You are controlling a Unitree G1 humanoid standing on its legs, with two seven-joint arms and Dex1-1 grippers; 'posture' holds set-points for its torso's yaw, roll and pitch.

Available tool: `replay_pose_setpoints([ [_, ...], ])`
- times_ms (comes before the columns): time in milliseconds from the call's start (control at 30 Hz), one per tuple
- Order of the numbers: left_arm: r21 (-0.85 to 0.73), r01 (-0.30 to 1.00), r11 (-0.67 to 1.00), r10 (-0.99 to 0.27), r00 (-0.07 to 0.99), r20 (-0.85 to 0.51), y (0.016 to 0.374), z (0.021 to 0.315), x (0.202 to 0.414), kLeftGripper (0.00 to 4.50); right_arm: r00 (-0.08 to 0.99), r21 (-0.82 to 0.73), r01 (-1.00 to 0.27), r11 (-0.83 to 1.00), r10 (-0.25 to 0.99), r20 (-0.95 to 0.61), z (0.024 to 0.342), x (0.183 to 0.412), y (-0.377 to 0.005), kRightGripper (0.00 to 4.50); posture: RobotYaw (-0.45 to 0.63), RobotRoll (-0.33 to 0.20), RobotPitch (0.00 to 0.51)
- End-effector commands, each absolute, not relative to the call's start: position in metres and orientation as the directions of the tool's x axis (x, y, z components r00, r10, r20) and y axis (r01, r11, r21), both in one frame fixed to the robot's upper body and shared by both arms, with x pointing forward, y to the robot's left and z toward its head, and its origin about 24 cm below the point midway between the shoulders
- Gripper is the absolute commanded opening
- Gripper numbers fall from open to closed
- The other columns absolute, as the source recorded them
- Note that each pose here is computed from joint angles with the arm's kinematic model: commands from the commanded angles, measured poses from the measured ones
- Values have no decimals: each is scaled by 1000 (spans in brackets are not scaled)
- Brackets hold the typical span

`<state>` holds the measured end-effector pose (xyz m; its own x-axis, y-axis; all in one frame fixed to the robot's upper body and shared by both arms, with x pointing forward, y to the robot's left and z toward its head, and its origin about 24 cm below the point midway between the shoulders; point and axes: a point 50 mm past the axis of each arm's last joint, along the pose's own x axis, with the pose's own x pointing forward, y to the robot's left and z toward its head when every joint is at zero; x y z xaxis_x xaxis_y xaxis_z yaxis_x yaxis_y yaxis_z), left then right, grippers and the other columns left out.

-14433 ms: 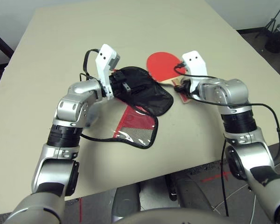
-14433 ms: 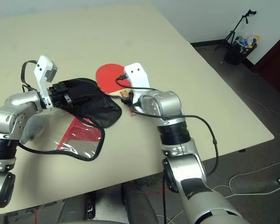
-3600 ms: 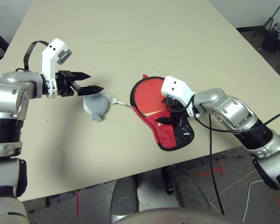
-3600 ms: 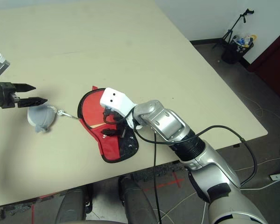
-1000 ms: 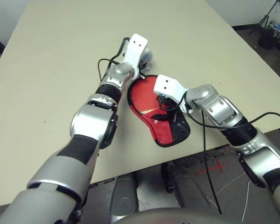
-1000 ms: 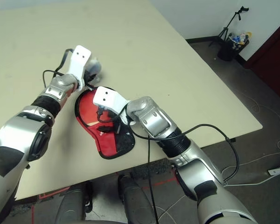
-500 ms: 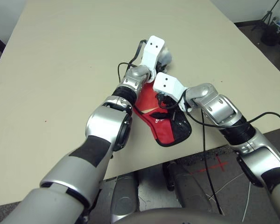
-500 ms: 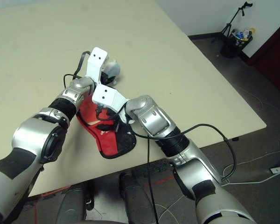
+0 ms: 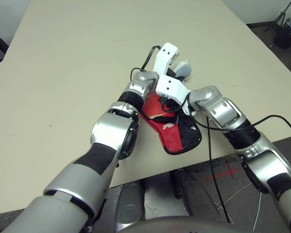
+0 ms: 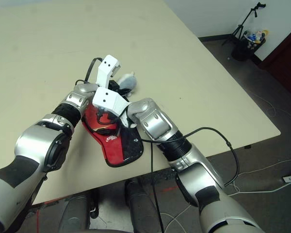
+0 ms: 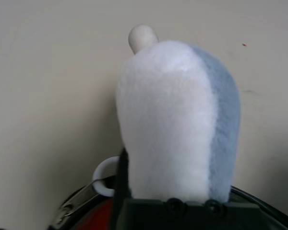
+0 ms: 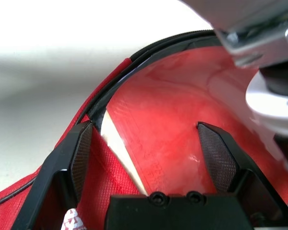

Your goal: Store the ping-pong paddle in its case and zip it.

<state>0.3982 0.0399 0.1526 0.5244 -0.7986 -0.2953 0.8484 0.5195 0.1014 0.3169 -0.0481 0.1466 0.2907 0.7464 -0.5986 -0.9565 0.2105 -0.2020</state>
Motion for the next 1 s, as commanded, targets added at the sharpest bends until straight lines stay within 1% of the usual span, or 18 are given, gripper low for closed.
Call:
replay_pose_setpoints([
  [33, 38, 903, 429, -843, 415, -342, 26, 136, 387, 2408, 269, -133, -961, 244, 694, -668, 121, 318, -53, 4500, -35, 0, 206],
  [233, 68, 898, 435, -841, 432, -326, 34, 147, 392, 4474, 274, -139, -959, 245, 694, -666, 122, 321, -53, 4500, -26, 0, 200],
  [500, 92, 868, 489, -822, 493, -285, 57, 163, 401, 4474, 278, -143, -958, 247, 693, -665, 122, 325, -53, 4500, -6, 0, 189],
  [700, 89, 832, 548, -809, 554, -197, 72, 191, 409, 4474, 283, -150, -957, 247, 692, -664, 123, 327, -54, 4500, 2, 0, 181],
  [900, 72, 821, 566, -809, 571, -144, 85, 208, 412, 4474, 286, -153, -956, 250, 691, -664, 123, 328, -55, 4500, 1, 0, 176],
  [1000, 74, 816, 574, -803, 578, -144, 93, 211, 413, 4474, 291, -155, -955, 253, 688, -665, 124, 329, -57, 4500, 0, 0, 174],
])
